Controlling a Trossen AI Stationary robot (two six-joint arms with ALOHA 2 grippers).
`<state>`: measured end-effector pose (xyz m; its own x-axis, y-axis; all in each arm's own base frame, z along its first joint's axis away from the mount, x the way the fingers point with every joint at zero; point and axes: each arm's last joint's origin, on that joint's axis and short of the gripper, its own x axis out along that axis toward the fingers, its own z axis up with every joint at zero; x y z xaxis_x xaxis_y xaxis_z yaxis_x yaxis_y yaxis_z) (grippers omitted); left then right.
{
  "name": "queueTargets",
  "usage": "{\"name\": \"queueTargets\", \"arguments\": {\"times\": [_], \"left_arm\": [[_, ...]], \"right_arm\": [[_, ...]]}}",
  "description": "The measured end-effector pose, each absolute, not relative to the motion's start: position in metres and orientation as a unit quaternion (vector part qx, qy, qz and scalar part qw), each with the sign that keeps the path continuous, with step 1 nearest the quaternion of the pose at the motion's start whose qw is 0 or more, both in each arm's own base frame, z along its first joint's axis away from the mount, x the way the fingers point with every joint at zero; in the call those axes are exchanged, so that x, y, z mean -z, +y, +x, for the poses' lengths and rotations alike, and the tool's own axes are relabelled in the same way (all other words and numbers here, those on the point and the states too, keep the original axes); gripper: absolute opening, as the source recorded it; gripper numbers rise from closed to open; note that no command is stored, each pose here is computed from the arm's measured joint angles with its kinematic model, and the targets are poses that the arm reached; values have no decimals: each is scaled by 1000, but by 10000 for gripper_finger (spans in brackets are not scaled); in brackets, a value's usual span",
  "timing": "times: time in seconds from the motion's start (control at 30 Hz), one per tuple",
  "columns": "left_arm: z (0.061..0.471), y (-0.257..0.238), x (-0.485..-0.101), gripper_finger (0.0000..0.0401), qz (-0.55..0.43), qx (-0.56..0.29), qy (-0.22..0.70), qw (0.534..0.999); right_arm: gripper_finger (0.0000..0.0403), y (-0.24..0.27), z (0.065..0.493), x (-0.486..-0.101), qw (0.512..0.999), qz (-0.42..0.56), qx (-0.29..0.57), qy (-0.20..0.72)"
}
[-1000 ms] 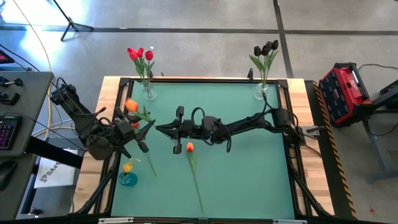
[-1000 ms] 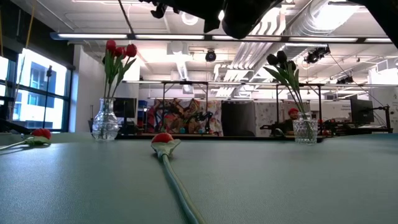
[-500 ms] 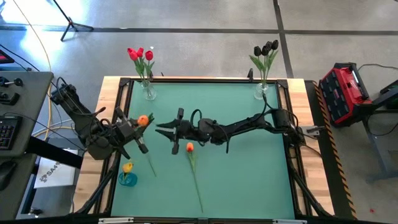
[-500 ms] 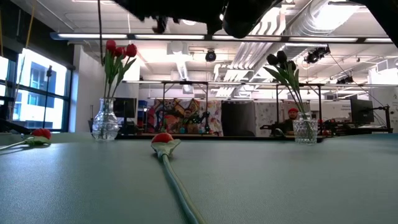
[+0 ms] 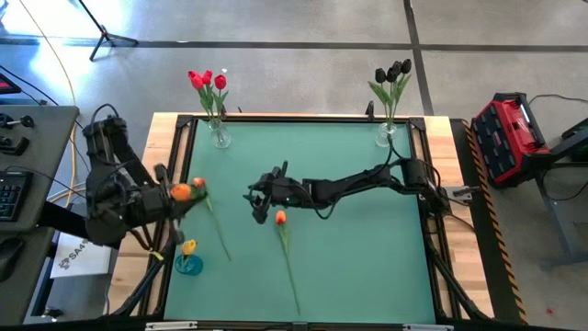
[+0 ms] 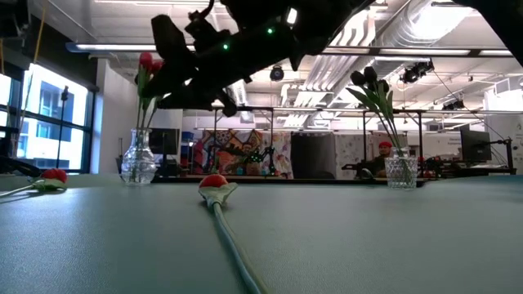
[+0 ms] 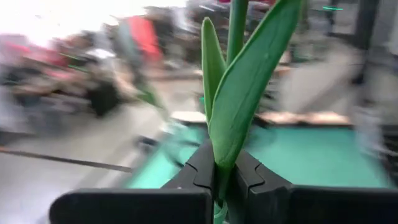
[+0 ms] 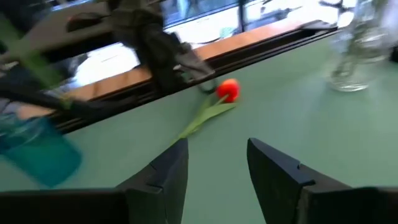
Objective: Sort flowers into vase by color
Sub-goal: Put the orange tulip into the blue vase
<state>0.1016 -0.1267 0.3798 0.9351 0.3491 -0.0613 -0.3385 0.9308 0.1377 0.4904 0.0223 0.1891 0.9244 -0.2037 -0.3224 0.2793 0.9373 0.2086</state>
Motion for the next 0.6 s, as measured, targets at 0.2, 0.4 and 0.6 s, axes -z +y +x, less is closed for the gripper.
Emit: {"name": "queueTargets", "arguments": {"times": [0.2,0.4,0.6], "left_arm": [[96,-131,-361,1,15,-68,114,991],[71,-125,-358,1,-44,21,196,979],[53,-105,-355,1,-72,34,231,970]], "right_arm": [[154,33,490,-188,975,133,79,160],[154,50,487,-184,971,138,70,182],[154,64,485,-184,972,135,58,184]]}}
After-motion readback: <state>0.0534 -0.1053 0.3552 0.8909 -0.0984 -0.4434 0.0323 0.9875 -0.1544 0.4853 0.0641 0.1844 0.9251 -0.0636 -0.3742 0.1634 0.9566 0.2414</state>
